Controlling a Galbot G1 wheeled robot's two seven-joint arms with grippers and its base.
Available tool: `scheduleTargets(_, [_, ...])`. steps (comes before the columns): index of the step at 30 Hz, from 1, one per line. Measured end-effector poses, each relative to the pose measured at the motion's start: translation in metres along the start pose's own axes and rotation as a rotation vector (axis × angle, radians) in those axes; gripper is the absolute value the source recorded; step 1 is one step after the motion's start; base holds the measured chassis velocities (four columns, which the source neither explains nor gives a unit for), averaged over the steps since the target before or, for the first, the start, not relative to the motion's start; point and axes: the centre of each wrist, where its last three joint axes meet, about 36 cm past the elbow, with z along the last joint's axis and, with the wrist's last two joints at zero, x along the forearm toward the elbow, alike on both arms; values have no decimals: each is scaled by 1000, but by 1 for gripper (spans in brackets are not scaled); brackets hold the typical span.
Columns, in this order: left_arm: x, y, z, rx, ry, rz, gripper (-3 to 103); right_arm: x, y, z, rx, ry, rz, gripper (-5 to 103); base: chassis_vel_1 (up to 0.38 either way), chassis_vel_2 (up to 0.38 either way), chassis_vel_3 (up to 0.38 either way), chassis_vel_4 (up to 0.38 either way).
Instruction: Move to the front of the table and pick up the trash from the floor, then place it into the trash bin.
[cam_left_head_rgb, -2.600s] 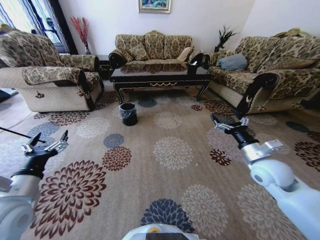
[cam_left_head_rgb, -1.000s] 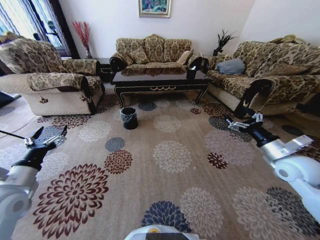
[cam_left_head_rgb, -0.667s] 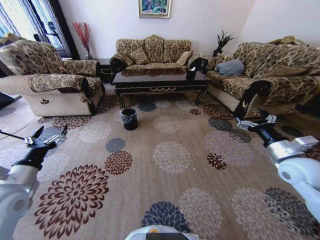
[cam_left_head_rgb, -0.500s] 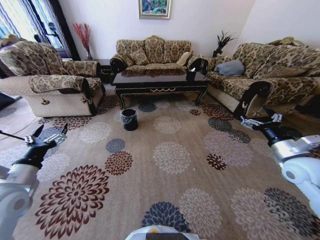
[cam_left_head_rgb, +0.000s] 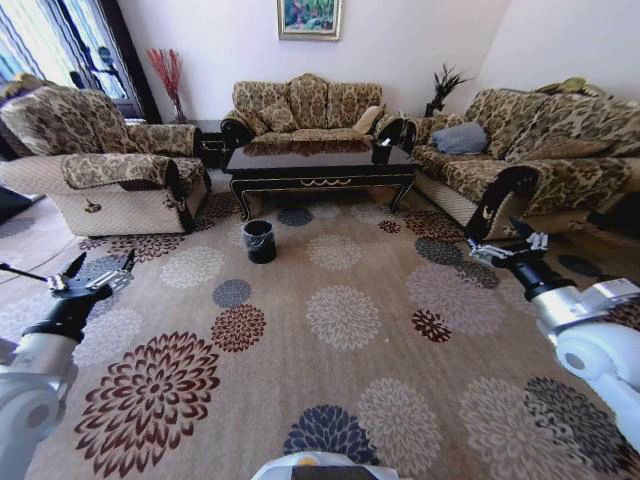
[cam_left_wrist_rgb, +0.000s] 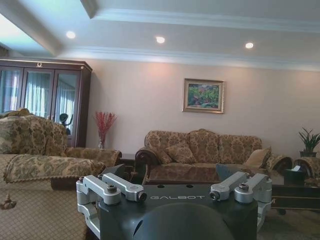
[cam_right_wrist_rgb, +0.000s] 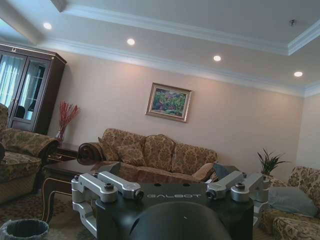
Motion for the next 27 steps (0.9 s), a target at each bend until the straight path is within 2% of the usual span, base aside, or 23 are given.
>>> scheduleTargets(6, [17,-5,26,-1,41,-37,100,13,8,6,-8,18,7,100,0,0,0,0])
scheduleTargets(10, [20,-8,20,12,28,-43,100,20,9,2,-4,13,15,100,0,0,0,0])
scheduleTargets(18, [24,-8,10,1,16,-35,100,30,8,-10,19,1,24,100,0,0,0,0])
scheduleTargets(27, [28,-18,-1,3,1,-12,100,42,13,-16,17,-2,30,100,0,0,0,0])
